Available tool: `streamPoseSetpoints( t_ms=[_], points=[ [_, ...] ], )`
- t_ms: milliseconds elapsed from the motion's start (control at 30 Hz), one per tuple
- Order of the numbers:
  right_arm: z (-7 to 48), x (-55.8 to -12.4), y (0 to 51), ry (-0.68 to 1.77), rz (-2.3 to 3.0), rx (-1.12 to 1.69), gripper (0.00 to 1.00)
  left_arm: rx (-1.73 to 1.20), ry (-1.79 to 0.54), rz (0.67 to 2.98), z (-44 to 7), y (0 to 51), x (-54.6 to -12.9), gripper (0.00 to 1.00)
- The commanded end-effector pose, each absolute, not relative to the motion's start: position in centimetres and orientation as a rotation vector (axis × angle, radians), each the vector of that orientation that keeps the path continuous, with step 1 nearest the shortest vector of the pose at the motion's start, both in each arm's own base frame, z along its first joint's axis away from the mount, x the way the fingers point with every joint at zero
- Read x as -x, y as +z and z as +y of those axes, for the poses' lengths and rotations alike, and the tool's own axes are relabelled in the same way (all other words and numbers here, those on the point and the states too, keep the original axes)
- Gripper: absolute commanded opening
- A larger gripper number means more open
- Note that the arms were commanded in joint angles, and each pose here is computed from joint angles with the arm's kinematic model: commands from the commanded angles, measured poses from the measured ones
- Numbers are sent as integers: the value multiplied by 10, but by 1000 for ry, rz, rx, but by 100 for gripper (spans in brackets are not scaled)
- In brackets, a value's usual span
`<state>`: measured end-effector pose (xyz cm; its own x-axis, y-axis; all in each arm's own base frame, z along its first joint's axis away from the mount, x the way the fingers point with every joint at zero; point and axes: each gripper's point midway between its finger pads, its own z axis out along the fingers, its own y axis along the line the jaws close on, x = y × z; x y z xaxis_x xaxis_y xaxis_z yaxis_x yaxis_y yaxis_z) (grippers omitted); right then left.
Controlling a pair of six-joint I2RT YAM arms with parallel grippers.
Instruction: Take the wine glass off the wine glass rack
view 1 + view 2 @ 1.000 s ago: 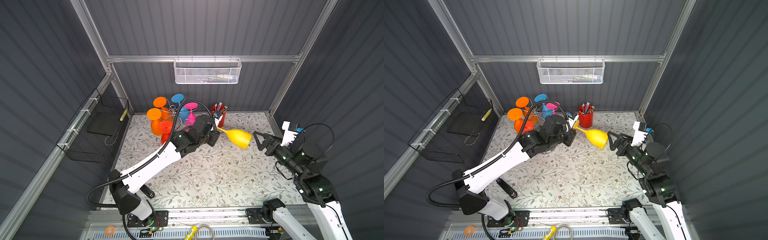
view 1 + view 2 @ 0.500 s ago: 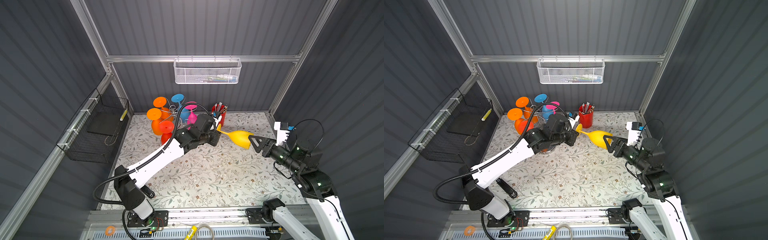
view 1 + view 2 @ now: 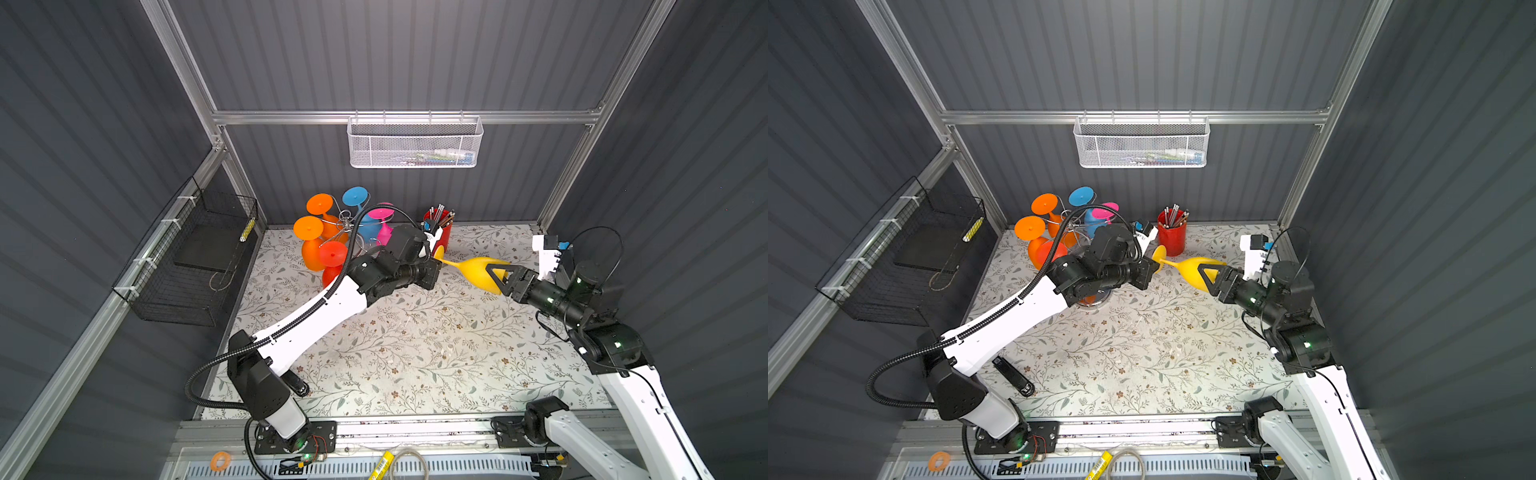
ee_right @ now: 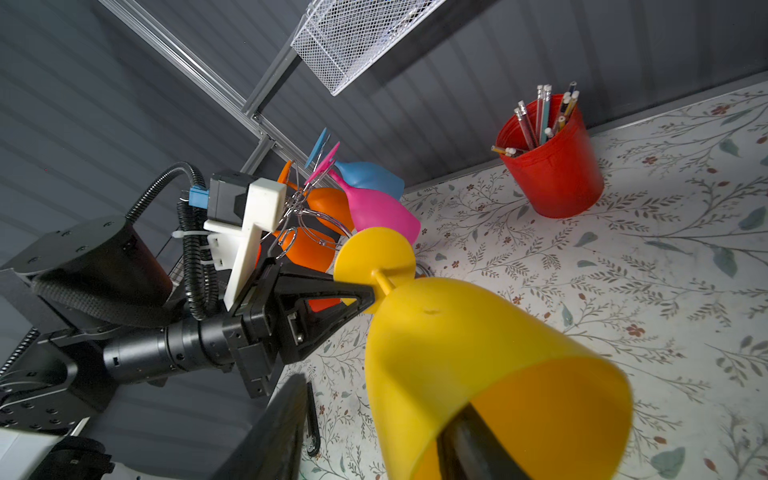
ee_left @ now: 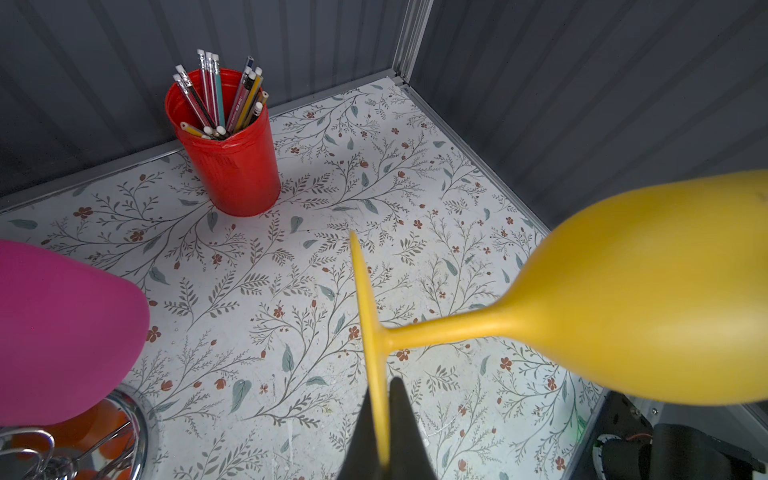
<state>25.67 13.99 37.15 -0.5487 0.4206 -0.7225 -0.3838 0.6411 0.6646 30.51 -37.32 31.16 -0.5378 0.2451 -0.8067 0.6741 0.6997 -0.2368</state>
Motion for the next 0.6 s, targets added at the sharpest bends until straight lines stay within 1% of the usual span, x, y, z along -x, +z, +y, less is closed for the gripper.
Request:
streamPoseSetpoints(
  t_ms=[0, 167, 267, 333, 367, 433, 467, 500, 567],
  points=[
    [145, -261, 385, 1074, 1830, 7, 43, -668, -746, 2055, -374, 336, -306, 0],
    [151, -268, 387, 1108, 1826, 19, 31, -662, -753, 2045, -373, 339, -305, 0],
    [152, -269, 389, 1112, 1817, 25, 16, -655, -747, 2043, -371, 340, -306, 0],
    [151, -270, 392, 1099, 1809, 26, 4, -650, -741, 2041, -370, 340, -307, 0],
    [150, -270, 393, 1096, 1807, 28, 0, -648, -740, 2037, -370, 342, -307, 0],
    [150, -271, 396, 1085, 1811, 32, 0, -641, -742, 2029, -368, 345, -307, 2],
    [150, -271, 396, 1078, 1812, 35, 0, -640, -744, 2024, -368, 346, -306, 6],
    [149, -272, 397, 1066, 1816, 34, 0, -637, -743, 2021, -367, 348, -306, 13],
    [145, -273, 398, 1026, 1826, 29, 0, -632, -737, 2013, -365, 351, -306, 33]
  ],
)
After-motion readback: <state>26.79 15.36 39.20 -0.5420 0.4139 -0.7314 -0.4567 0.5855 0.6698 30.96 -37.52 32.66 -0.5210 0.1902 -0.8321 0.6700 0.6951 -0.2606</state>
